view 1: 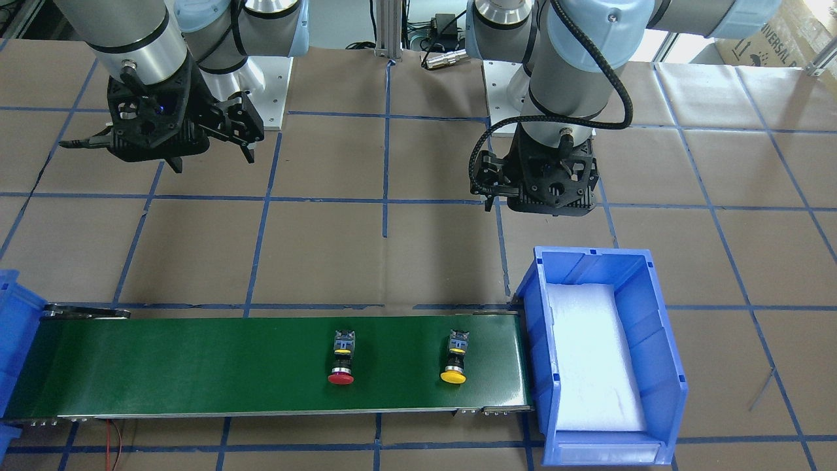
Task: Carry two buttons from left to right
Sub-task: 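Withdraw the left gripper beside its bin while the conveyor carries the buttons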
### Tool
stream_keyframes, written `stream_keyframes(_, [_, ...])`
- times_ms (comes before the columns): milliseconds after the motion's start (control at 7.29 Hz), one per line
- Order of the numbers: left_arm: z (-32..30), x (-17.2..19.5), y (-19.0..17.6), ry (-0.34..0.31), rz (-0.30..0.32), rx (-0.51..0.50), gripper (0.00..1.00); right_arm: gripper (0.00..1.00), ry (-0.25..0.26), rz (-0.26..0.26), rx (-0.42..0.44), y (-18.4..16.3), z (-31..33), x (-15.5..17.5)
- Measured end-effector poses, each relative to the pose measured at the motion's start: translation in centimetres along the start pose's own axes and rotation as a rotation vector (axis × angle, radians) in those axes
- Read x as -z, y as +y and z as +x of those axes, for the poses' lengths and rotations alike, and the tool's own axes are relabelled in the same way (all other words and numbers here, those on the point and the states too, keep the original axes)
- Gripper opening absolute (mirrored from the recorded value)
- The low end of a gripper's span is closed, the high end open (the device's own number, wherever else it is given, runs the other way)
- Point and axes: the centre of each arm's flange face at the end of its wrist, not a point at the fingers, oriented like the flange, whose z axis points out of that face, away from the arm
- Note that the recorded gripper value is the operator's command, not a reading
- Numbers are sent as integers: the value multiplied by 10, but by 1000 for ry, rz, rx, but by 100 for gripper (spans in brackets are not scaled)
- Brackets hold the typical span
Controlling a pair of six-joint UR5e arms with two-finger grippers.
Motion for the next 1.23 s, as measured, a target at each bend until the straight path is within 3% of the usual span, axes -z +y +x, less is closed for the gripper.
stream_keyframes(548, [-12,13,24,20,30,13,100,100,5,8,0,-2,3,7])
stream_keyframes(1234, [-46,17,21,16,38,79,100,100,11,22,-42,-8,22,11])
